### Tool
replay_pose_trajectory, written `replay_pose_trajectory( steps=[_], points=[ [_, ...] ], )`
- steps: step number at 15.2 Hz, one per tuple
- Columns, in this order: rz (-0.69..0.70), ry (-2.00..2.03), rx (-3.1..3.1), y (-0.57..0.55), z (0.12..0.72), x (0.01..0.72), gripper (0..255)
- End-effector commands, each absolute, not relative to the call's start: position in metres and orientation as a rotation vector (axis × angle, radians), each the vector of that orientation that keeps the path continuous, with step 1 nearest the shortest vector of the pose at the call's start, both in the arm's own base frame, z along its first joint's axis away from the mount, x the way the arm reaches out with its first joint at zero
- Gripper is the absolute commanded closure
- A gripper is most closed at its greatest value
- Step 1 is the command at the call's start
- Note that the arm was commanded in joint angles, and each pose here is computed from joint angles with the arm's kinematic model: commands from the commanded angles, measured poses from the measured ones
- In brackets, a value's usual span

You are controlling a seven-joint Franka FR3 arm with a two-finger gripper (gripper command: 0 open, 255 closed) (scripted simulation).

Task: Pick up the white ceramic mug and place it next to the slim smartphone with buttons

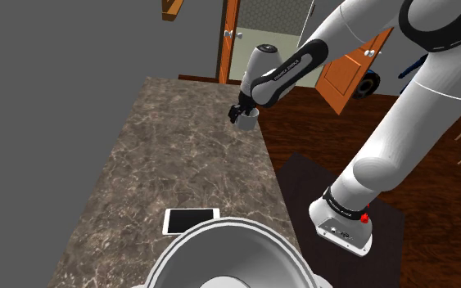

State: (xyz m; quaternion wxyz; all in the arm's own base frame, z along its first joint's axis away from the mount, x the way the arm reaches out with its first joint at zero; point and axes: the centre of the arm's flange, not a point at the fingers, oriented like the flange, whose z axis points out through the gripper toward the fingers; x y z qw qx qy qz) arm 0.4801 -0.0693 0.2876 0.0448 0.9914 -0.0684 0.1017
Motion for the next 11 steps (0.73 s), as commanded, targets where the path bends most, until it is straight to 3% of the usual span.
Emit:
replay_pose_trajectory(
  steps=[1, 2, 3, 11],
  points=[
    [0.311, -0.209, 3.029, -0.0693, 0.2876, 0.4801, 0],
    [0.311, -0.209, 3.029, -0.0693, 0.2875, 0.4801, 0],
    [0.311, -0.209, 3.029, -0.0693, 0.2875, 0.4801, 255],
    [0.311, -0.209, 3.029, -0.0693, 0.2875, 0.4801, 255]
  ],
)
